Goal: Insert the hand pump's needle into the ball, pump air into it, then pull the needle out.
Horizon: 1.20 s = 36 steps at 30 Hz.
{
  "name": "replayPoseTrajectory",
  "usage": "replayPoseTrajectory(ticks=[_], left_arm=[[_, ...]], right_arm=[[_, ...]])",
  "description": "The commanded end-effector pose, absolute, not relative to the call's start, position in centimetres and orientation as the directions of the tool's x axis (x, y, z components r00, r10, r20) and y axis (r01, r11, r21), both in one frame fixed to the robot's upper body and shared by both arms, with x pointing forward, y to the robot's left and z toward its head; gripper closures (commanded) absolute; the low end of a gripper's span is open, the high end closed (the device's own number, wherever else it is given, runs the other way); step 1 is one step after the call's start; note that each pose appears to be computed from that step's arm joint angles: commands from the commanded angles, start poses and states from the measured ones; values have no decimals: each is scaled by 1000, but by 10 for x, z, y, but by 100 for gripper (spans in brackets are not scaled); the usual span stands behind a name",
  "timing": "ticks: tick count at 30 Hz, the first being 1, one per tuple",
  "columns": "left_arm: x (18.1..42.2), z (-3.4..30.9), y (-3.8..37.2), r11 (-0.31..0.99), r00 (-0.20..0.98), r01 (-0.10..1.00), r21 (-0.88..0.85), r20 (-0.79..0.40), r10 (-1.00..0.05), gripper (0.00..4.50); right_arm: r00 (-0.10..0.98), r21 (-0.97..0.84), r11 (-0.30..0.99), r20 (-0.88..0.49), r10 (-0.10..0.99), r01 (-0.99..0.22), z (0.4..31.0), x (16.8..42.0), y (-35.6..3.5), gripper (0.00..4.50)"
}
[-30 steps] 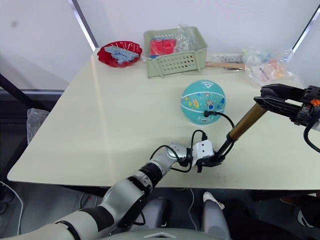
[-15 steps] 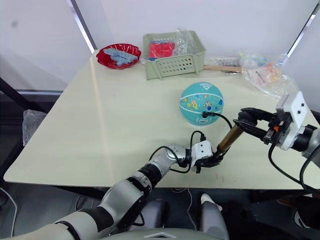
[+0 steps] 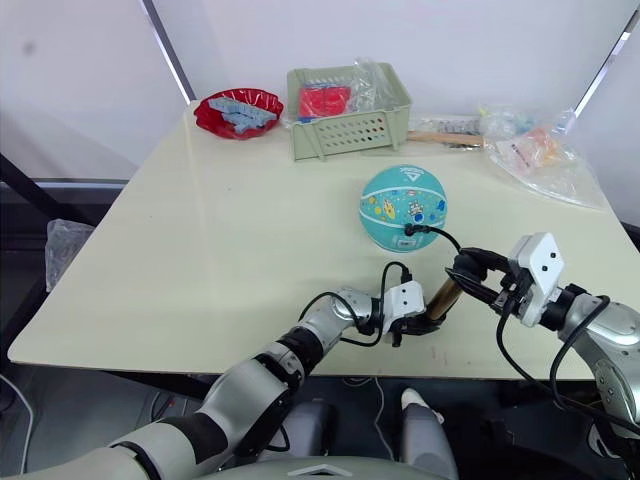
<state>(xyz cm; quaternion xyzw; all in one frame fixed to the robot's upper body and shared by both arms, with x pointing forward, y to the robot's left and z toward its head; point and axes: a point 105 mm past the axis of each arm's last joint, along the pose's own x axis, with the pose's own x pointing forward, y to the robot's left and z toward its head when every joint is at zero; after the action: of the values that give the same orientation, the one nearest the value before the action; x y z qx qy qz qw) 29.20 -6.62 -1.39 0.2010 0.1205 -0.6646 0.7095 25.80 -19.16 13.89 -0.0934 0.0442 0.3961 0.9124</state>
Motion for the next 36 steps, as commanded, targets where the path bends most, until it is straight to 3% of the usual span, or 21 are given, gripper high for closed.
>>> replayPoseTrajectory(ticks=[1,13,24,27,36], left_arm=[[273,-66,-29,57,46,998,1,-606,-794,331],[273,-67,-29,54,35,998,-13,-619,-785,331],[274,-67,-28,59,42,998,-7,-622,-782,331],[274,-67,-28,60,44,998,-5,-623,-781,331],[275,-66,-29,64,52,998,3,-620,-783,331]], right_arm=[[733,-130,723,-179,656,-679,150,261,-217,282],[739,-179,721,-61,671,-670,249,256,-238,282],[724,-213,699,-68,686,-682,292,248,-238,282],[714,-203,690,-78,696,-695,293,247,-235,282],[704,-120,695,-164,691,-709,237,253,-227,287]])
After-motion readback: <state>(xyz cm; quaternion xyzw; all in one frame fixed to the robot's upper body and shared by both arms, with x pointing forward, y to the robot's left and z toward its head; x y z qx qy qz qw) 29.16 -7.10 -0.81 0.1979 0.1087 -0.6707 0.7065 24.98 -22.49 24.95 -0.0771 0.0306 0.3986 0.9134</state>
